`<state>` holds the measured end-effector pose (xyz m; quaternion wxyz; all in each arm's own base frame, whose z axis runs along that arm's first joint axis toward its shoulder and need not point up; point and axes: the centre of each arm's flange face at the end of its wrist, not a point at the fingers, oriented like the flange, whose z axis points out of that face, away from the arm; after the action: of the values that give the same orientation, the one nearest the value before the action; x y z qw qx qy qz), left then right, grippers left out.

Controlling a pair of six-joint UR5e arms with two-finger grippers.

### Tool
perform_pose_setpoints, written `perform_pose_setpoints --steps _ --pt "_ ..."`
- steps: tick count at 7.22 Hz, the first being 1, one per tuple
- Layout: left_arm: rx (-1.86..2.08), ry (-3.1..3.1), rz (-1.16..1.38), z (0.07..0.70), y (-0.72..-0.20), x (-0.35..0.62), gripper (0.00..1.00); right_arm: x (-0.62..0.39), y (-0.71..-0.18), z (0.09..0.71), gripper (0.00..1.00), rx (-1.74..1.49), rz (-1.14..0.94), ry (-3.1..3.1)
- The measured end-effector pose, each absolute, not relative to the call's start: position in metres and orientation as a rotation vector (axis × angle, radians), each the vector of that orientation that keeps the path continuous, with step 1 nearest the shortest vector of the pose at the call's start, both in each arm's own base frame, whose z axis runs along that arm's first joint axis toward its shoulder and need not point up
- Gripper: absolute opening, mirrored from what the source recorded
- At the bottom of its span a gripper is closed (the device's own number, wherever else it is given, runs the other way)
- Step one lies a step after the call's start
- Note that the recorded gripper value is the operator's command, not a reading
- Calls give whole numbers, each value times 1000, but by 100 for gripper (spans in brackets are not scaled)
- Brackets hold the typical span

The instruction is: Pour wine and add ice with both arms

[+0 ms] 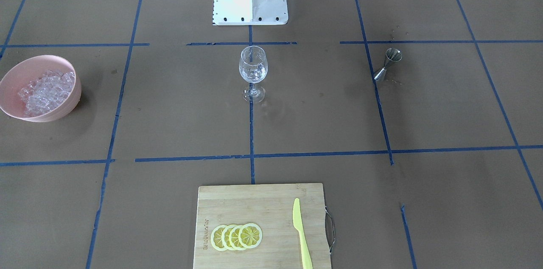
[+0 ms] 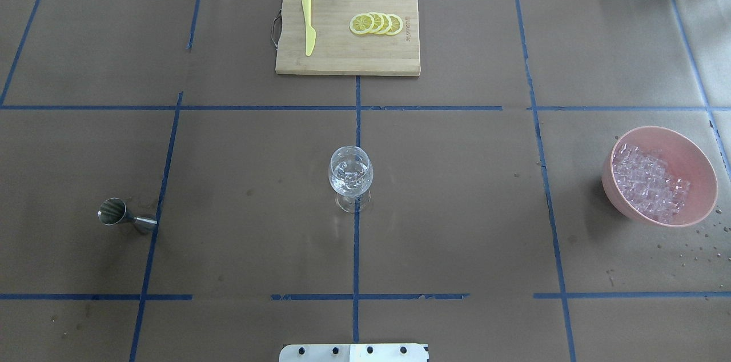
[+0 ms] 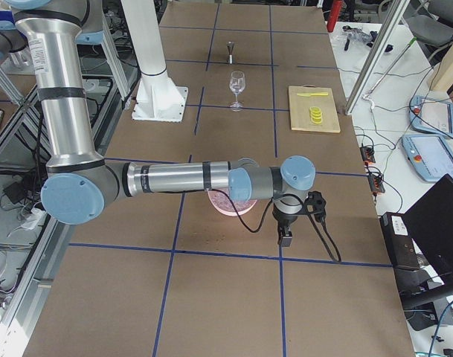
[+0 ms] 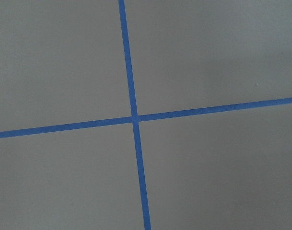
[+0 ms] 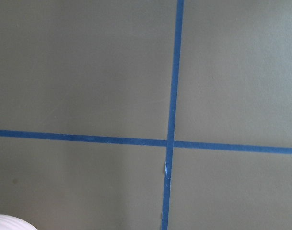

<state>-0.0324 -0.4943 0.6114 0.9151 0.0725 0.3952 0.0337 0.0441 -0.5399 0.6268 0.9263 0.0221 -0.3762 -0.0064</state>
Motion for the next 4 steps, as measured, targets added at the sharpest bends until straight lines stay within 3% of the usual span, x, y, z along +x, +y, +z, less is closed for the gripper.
perform_pose_setpoints --steps 4 --pt "140 812 61 617 -490 -35 100 80 -501 643 100 40 94 -826"
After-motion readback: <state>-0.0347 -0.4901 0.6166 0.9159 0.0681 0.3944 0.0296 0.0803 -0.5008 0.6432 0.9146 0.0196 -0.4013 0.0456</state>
